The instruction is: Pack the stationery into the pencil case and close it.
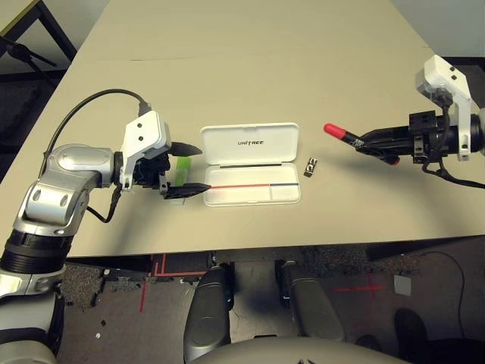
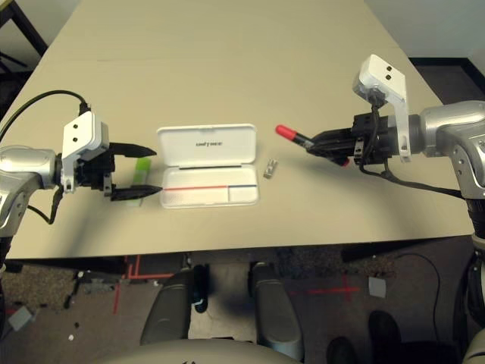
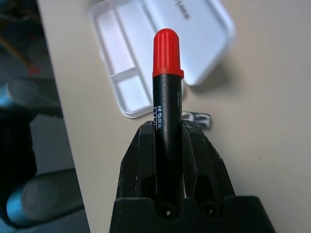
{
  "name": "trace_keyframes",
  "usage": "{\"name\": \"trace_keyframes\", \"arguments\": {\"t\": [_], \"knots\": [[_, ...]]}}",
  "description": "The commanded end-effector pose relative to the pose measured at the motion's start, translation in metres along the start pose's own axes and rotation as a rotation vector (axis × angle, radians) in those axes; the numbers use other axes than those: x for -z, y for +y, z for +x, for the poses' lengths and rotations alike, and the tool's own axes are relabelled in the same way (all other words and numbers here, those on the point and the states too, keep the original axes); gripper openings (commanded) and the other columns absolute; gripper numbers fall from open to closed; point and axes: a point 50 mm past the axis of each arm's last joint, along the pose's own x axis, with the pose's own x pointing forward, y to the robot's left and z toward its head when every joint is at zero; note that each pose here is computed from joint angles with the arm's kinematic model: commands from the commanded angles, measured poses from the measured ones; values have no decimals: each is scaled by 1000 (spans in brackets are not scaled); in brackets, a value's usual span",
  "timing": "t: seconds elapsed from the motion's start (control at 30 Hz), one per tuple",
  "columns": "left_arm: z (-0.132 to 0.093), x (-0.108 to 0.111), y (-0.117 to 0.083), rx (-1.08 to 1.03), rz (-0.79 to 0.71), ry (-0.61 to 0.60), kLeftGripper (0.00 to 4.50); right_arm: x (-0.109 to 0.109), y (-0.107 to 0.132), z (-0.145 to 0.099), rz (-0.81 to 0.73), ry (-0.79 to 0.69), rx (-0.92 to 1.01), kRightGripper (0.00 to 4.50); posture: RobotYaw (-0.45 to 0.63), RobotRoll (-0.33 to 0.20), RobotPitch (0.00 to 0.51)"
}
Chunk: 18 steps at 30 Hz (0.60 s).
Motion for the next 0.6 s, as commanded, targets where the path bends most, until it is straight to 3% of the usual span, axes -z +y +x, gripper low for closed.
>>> {"name": "trace_keyframes", "arguments": {"t": [0.03,0.3,0.6], "knots": [[-2,2,-4,0,-11,5,4500,-7,-4,23,-70,38,-56,503,25,0,199],[-7,5,-7,-34,-23,14,4500,-22,-7,82,-219,61,-69,503,63,0,194],[-7,7,-7,-65,-19,13,4500,-25,1,123,-339,55,-61,503,76,0,193]]}}
